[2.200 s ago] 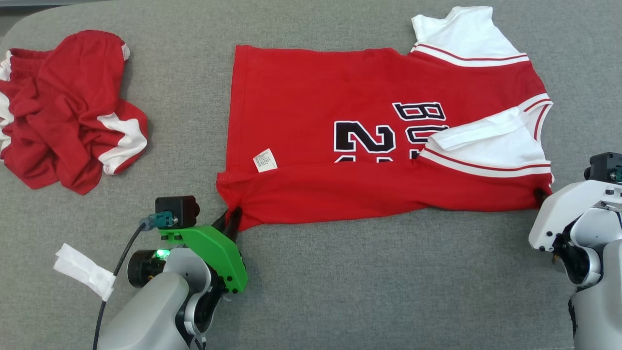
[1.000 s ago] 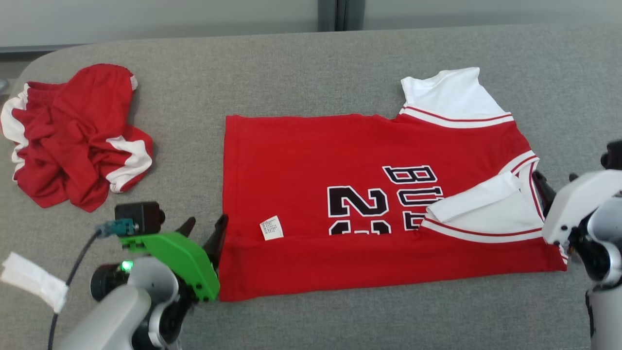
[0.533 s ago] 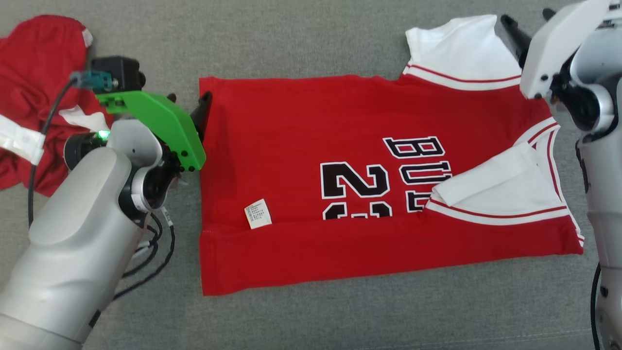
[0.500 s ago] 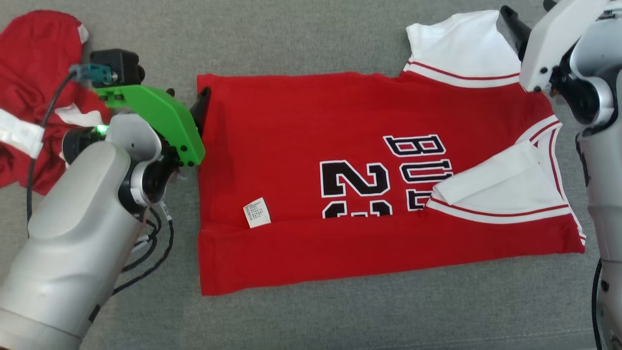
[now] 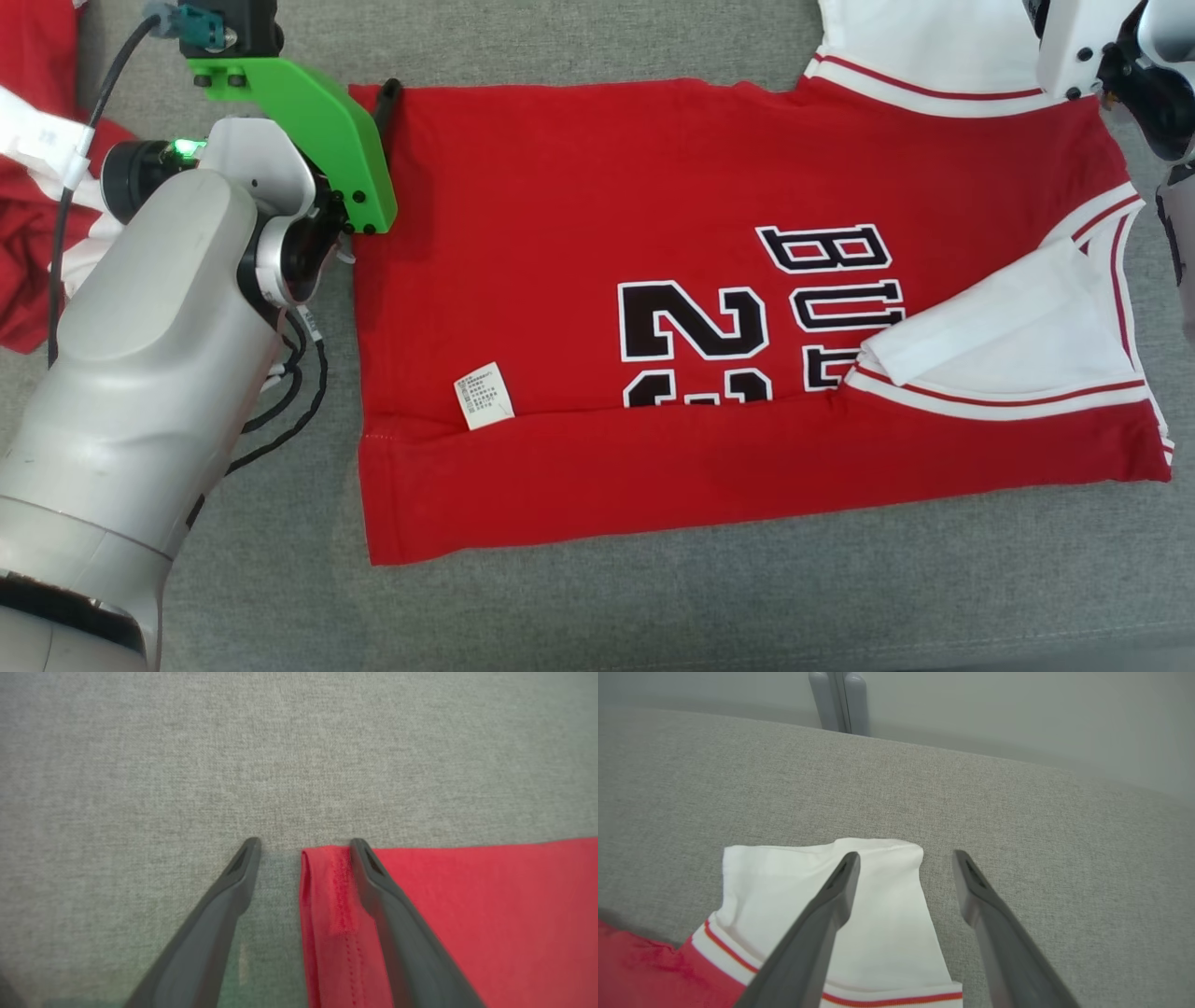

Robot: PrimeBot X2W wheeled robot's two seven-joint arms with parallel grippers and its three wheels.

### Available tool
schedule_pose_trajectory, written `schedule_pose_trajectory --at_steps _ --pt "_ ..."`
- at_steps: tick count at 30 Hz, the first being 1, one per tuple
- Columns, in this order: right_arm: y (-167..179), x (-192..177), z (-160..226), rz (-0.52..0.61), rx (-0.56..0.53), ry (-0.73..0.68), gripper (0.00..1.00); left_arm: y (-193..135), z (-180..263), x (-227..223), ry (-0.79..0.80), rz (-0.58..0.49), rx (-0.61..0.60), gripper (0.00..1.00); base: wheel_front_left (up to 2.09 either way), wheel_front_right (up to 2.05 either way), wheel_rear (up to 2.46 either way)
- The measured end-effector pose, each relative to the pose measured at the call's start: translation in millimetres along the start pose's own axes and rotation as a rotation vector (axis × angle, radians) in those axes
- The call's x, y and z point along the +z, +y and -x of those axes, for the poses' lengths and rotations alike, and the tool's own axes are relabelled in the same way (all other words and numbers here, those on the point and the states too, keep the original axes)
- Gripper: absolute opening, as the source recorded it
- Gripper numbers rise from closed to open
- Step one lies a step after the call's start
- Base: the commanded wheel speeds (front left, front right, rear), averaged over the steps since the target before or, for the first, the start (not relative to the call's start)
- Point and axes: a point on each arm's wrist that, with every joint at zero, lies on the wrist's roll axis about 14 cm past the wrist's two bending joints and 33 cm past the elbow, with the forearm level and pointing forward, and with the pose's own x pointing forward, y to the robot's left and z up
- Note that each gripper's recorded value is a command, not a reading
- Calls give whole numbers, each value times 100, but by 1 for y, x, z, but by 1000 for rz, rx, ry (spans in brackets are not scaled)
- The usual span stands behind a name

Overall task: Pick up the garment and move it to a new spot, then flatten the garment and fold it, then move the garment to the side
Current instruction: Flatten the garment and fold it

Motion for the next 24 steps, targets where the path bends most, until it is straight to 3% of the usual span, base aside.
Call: schedule_pose_trajectory --at_steps 1,4,5,6,18,24 --pt "-1 -2 -3 2 -1 8 100 1 -1 -2 14 -3 3 49 0 0 0" --pt "-1 -4 -9 0 2 20 100 3 -1 -5 31 -17 9 29 0 0 0" --pt "0 -6 -11 1 4 26 100 3 -1 -7 40 -17 10 8 0 0 0" --pt "0 -7 -13 4 4 33 100 4 0 -9 46 -20 9 0 0 0 0" --pt "-5 -22 -42 33 -15 111 100 -4 1 -17 1 -36 -32 0 0 0 0" --pt "-4 -47 -59 29 -29 227 100 -3 0 -19 -24 -27 -33 0 0 0 0"
